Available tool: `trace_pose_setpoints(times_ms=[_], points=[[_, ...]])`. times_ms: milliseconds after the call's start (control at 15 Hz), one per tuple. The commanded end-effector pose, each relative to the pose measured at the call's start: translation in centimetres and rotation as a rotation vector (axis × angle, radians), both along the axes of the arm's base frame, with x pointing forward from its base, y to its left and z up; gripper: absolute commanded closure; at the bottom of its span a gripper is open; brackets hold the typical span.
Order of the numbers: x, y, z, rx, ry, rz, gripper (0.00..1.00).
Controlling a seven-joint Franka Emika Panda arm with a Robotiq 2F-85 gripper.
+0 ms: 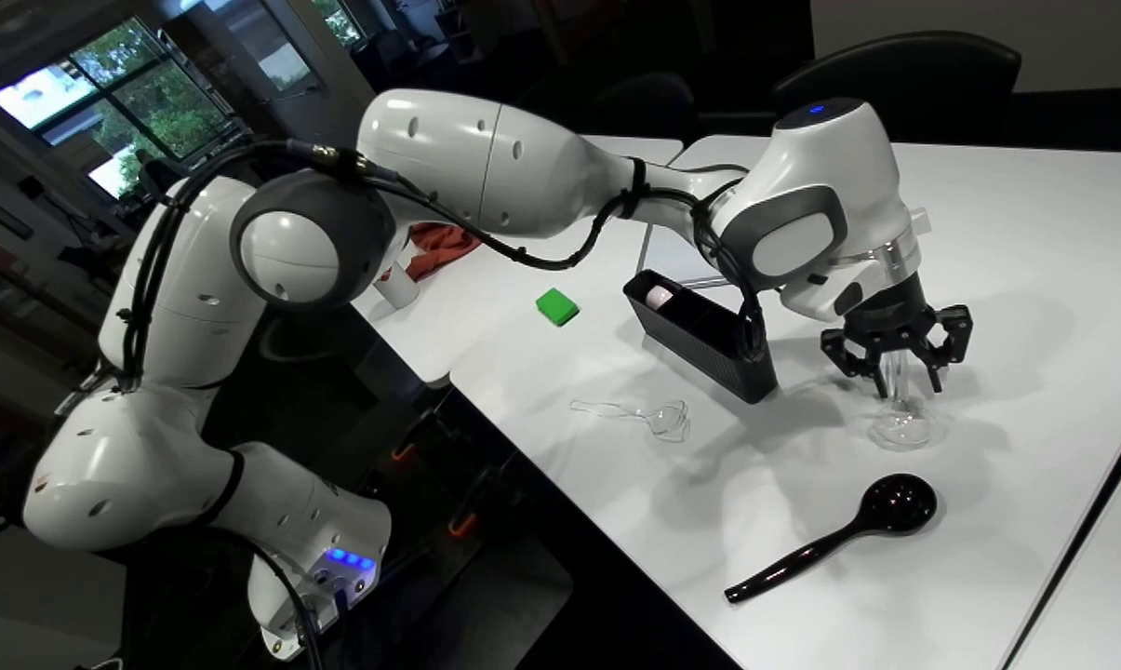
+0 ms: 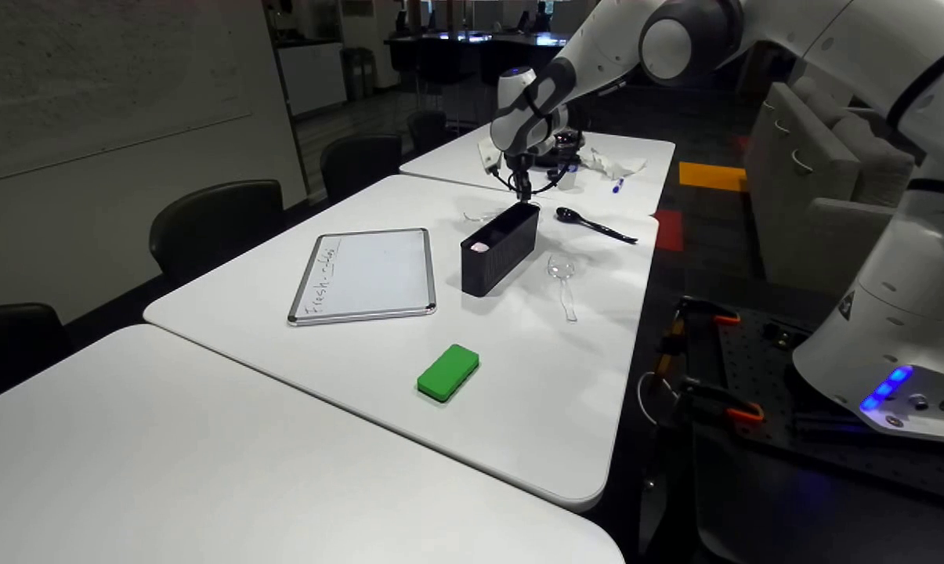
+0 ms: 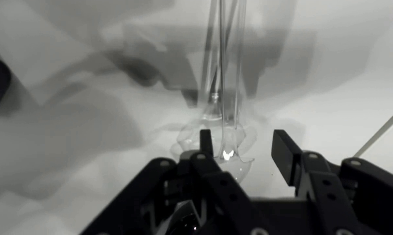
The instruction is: Remove the transparent object from the black thing and put it on the table
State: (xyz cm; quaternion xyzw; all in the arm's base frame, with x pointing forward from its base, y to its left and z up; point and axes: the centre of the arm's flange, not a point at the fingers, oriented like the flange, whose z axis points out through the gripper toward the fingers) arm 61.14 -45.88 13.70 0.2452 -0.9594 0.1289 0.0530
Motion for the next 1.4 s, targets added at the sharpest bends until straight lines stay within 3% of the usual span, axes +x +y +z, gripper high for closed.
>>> trace_pose_setpoints(times_ms=[0, 133, 200, 667, 1000, 1333], points=[[-0.6, 1.0, 4.9, -0.062, -0.020, 0.011, 0.16], [-1.7, 1.5, 8.8, -0.119, -0.028, 0.065, 0.02], [-2.2, 1.9, 10.9, -0.145, -0.030, 0.087, 0.00], [-5.8, 4.4, 22.0, -0.275, 0.053, 0.233, 0.00], [-8.5, 6.9, 26.1, -0.284, 0.055, 0.373, 0.00], [-10.1, 8.0, 27.8, -0.277, 0.049, 0.433, 0.00]])
